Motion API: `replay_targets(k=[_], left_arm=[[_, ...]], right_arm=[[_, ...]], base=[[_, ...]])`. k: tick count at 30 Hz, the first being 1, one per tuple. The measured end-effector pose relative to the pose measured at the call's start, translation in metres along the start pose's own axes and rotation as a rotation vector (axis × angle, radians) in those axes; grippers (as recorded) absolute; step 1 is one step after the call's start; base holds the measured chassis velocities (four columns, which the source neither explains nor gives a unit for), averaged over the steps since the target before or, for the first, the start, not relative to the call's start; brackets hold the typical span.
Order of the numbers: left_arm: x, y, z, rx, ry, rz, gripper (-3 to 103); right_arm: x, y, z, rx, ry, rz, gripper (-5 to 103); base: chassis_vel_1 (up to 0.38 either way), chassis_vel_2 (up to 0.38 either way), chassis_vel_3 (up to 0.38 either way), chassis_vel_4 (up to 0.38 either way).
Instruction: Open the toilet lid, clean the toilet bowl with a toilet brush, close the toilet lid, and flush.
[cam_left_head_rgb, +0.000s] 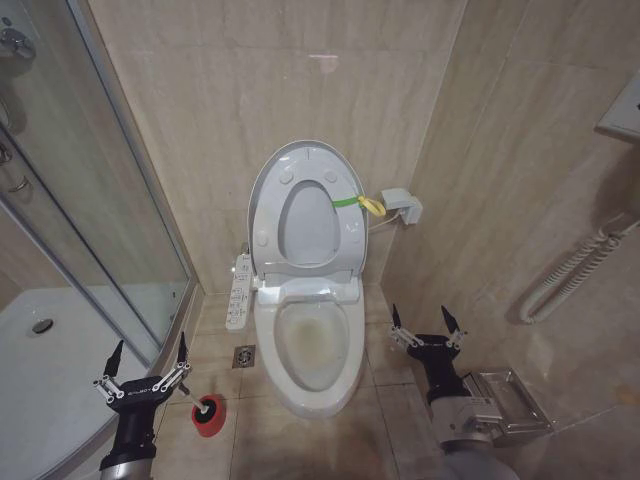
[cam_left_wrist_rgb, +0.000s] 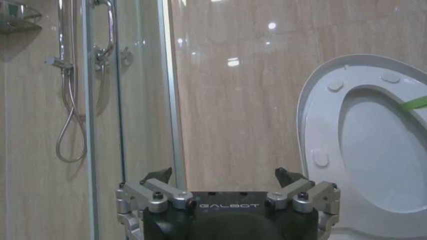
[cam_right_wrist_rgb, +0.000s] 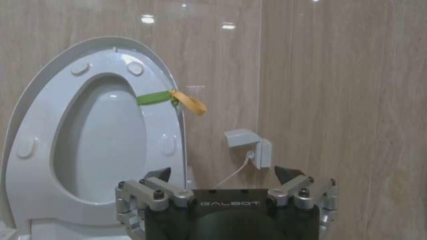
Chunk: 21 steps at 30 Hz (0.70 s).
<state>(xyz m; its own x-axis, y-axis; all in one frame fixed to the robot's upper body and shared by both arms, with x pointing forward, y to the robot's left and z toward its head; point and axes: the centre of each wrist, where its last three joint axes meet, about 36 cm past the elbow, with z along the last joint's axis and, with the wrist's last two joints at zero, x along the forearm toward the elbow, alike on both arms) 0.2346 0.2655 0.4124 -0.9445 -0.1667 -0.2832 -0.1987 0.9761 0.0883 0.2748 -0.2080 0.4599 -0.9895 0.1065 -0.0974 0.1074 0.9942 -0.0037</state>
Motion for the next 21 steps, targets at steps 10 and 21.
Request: replay_targets(k=[10,21], left_arm=[[0.0,0.0002,0.0,0.0,0.0,0.0,100],[0.0,0.0002,-0.0001,0.0,0.0,0.0,100]], right_arm=[[0.0,0.0,0.0,0.0,0.0,0.0,100],[0.0,0.0,0.0,0.0,0.0,0.0,100]], base=[[0.0,0.0,0.0,0.0],[0.0,0.0,0.0,0.0]])
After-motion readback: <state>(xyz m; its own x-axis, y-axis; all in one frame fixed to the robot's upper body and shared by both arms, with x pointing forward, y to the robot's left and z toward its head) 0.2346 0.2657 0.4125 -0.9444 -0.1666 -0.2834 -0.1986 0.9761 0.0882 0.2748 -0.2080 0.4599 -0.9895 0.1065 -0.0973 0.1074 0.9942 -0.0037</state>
